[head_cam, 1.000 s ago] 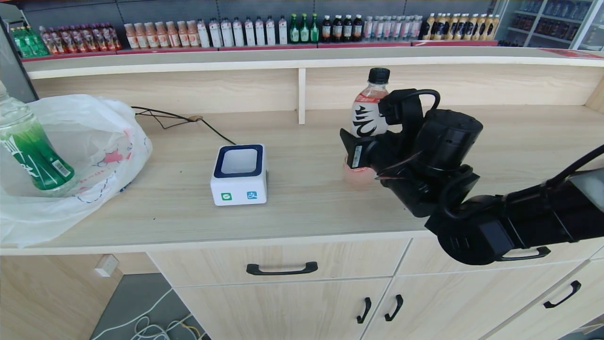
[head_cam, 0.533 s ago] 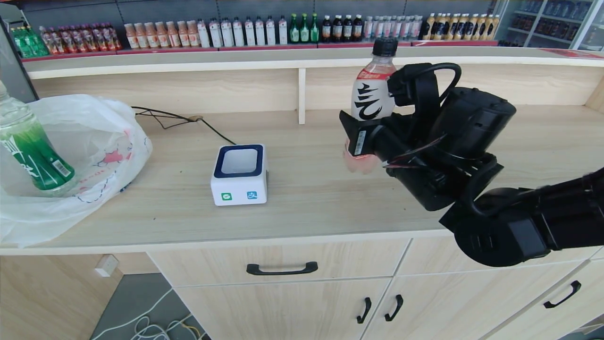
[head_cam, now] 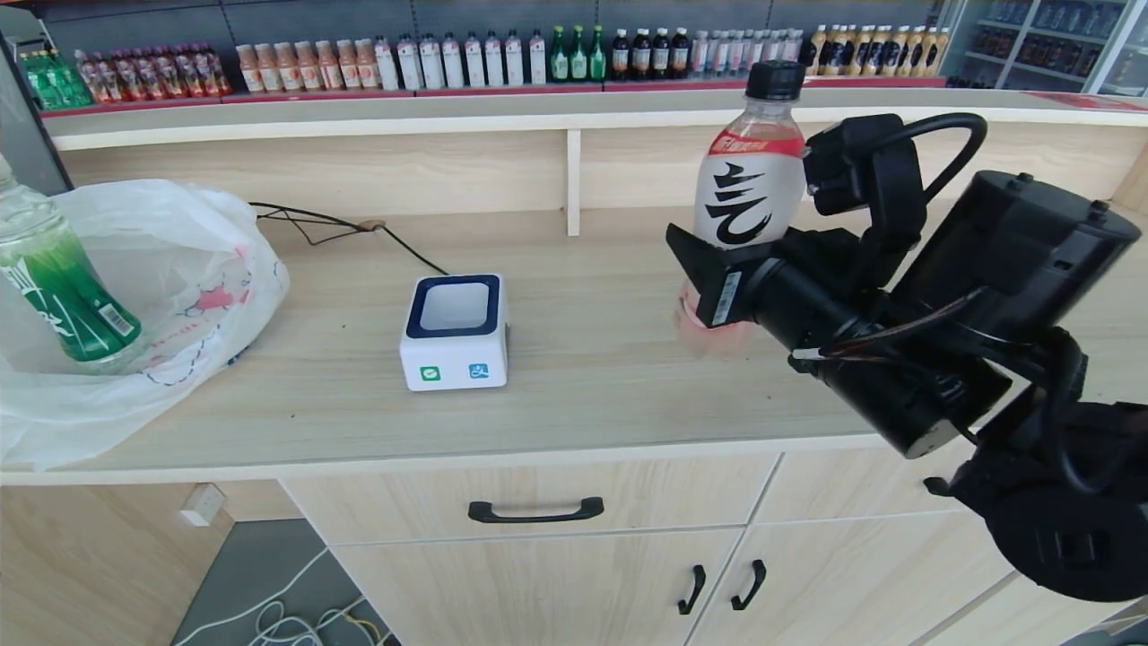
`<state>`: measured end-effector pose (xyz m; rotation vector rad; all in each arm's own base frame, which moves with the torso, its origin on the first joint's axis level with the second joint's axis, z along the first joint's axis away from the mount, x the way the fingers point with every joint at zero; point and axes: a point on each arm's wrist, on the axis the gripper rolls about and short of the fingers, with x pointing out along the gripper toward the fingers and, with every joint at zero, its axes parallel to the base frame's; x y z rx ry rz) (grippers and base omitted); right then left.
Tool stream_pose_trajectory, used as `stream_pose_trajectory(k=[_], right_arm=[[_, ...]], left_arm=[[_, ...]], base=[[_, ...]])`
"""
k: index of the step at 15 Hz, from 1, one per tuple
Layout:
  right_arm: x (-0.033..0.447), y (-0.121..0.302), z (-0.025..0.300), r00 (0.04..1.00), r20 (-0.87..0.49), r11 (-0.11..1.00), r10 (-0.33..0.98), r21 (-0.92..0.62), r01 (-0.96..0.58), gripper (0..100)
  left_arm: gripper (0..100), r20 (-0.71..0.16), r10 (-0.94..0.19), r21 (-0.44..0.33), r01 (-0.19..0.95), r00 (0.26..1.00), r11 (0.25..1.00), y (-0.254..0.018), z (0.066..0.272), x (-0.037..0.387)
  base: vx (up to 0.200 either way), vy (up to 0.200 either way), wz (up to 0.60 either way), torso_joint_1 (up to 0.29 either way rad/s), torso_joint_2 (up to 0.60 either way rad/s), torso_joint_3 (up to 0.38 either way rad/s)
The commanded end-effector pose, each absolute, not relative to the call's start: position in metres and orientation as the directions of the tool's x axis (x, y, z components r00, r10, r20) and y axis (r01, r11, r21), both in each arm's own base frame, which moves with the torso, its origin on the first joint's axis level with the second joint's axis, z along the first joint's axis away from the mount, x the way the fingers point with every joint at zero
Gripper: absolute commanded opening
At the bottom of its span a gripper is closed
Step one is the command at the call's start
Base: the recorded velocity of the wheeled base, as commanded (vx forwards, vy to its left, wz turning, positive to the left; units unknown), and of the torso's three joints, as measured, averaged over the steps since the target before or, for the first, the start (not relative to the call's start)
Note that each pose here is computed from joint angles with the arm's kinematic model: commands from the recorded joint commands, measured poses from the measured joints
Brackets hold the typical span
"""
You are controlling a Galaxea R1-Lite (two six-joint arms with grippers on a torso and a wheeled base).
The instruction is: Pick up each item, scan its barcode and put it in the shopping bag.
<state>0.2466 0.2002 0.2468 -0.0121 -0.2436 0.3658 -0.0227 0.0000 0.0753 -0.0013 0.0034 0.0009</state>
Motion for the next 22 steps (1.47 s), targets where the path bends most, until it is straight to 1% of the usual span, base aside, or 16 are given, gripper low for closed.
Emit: stream_pose_trajectory(k=[1, 4, 5, 6, 9, 11, 13, 15, 18, 20, 21, 22], right_arm=[[0.223, 0.187, 0.246, 0.894, 0.252, 0.928, 0.370, -0.046, -0.371, 0], [0.211, 0.177, 0.227, 0.895, 0.257, 0.925, 0.363, 0.011, -0.379, 0], [0.204, 0.170, 0.213, 0.897, 0.243, 0.923, 0.370, 0.017, -0.386, 0], [0.201, 0.168, 0.208, 0.895, 0.249, 0.921, 0.371, 0.023, -0.388, 0], [0.188, 0.172, 0.209, 0.871, 0.284, 0.903, 0.400, 0.040, -0.428, 0], [0.180, 0.173, 0.204, 0.864, 0.267, 0.892, 0.426, 0.032, -0.450, 0], [0.161, 0.175, 0.190, 0.844, 0.248, 0.870, 0.476, 0.009, -0.493, 0], [0.146, 0.167, 0.177, 0.834, 0.238, 0.861, 0.498, -0.027, -0.507, 0], [0.128, 0.165, 0.175, 0.801, 0.236, 0.832, 0.550, -0.078, -0.549, 0], [0.114, 0.152, 0.168, 0.793, 0.208, 0.819, 0.573, -0.118, -0.561, 0], [0.107, 0.152, 0.165, 0.777, 0.197, 0.802, 0.598, -0.147, -0.579, 0], [0.097, 0.155, 0.166, 0.742, 0.204, 0.769, 0.638, -0.198, -0.607, 0]], left_arm=[[100, -0.003, 0.002, -0.002, -0.002, 1.000, 1.000, 0.000, 0.075, -0.023], [100, -0.003, 0.002, -0.002, -0.002, 1.000, 1.000, 0.000, 0.075, -0.023], [100, -0.003, 0.002, -0.002, -0.002, 1.000, 1.000, 0.000, 0.075, -0.023], [100, -0.003, 0.002, -0.002, -0.002, 1.000, 1.000, 0.000, 0.075, -0.023], [100, -0.003, 0.002, -0.002, -0.002, 1.000, 1.000, 0.000, 0.075, -0.023], [100, -0.003, 0.002, -0.002, -0.002, 1.000, 1.000, 0.000, 0.075, -0.023], [100, -0.003, 0.002, -0.002, -0.002, 1.000, 1.000, 0.000, 0.075, -0.023], [100, -0.003, 0.002, -0.002, -0.002, 1.000, 1.000, 0.000, 0.075, -0.023], [100, -0.003, 0.002, -0.002, -0.002, 1.000, 1.000, 0.000, 0.075, -0.023], [100, -0.003, 0.002, -0.002, -0.002, 1.000, 1.000, 0.000, 0.075, -0.023], [100, -0.003, 0.002, -0.002, -0.002, 1.000, 1.000, 0.000, 0.075, -0.023], [100, -0.003, 0.002, -0.002, -0.002, 1.000, 1.000, 0.000, 0.075, -0.023]], base=[[0.000, 0.000, 0.00, 0.000, 0.00, 0.000], [0.000, 0.000, 0.00, 0.000, 0.00, 0.000], [0.000, 0.000, 0.00, 0.000, 0.00, 0.000], [0.000, 0.000, 0.00, 0.000, 0.00, 0.000], [0.000, 0.000, 0.00, 0.000, 0.00, 0.000], [0.000, 0.000, 0.00, 0.000, 0.00, 0.000], [0.000, 0.000, 0.00, 0.000, 0.00, 0.000], [0.000, 0.000, 0.00, 0.000, 0.00, 0.000], [0.000, 0.000, 0.00, 0.000, 0.00, 0.000], [0.000, 0.000, 0.00, 0.000, 0.00, 0.000], [0.000, 0.000, 0.00, 0.000, 0.00, 0.000], [0.000, 0.000, 0.00, 0.000, 0.00, 0.000]])
